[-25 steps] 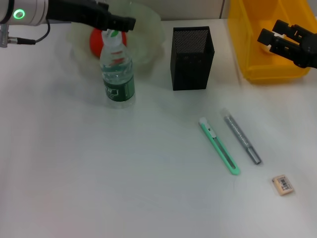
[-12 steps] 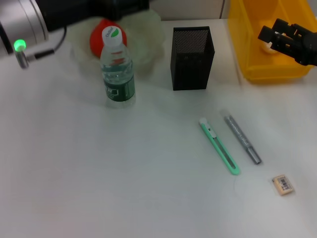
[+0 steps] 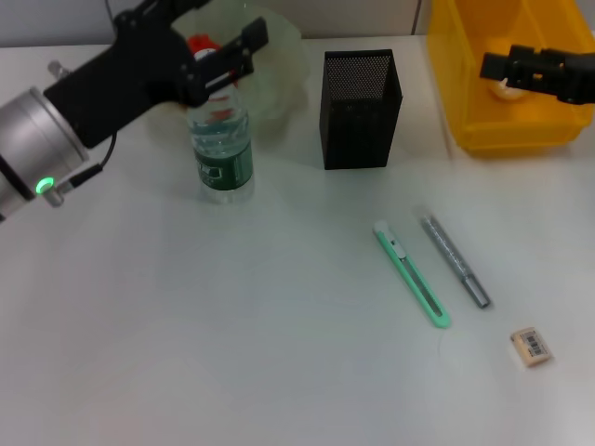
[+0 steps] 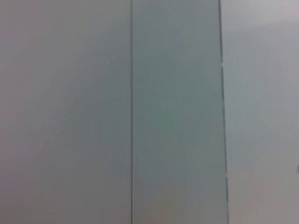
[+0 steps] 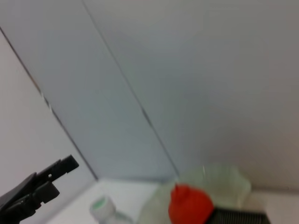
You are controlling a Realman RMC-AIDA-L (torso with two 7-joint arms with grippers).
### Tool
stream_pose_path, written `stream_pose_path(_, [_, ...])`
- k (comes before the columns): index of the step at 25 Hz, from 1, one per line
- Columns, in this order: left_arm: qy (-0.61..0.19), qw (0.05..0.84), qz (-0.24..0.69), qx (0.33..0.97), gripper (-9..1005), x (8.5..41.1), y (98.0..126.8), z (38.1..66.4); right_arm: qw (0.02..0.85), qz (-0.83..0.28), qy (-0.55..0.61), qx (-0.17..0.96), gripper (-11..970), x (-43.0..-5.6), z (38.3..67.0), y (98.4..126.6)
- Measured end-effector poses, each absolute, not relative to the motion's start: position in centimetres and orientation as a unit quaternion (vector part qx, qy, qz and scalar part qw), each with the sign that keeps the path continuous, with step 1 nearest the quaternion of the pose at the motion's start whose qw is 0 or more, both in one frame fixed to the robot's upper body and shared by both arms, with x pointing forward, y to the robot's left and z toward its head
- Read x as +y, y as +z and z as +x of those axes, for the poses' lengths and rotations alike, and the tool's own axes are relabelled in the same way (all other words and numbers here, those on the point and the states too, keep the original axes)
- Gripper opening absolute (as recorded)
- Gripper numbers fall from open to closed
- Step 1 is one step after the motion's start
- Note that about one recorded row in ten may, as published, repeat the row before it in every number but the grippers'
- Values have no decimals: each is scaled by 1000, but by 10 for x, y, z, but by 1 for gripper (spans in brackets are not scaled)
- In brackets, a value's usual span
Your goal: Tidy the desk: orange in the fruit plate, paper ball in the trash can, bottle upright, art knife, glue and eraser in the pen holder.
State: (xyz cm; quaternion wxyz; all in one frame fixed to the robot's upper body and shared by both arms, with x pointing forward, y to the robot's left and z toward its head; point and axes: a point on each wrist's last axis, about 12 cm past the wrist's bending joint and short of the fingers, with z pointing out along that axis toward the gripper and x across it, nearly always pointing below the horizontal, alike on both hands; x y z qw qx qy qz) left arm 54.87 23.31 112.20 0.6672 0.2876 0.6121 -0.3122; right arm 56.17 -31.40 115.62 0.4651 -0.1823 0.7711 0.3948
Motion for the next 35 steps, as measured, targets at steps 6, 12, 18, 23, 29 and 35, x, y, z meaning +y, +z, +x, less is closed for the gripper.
stream_pose_path(6, [-329, 660, 255, 625, 817, 240, 1102, 542, 372, -176, 369, 833, 800, -291, 572, 1186])
stream_pose_path(12, [-328, 674, 233, 620, 817, 247, 1087, 531, 271, -196, 323, 885, 701, -260, 580, 1210])
stream_pose_path(18, [-339, 673, 229, 617, 817, 254, 1080, 522, 221, -216, 278, 909, 693, -234, 586, 1215])
stream_pose_path(23, [-353, 667, 223, 617, 817, 258, 1072, 510, 209, -210, 266, 917, 694, -228, 592, 1216])
stream_pose_path(29, [-357, 658, 218, 626, 816, 259, 1064, 504, 169, -213, 248, 930, 694, -214, 597, 1207])
stream_pose_path(35, [-358, 658, 218, 625, 816, 258, 1065, 506, 135, -228, 215, 940, 693, -195, 601, 1196])
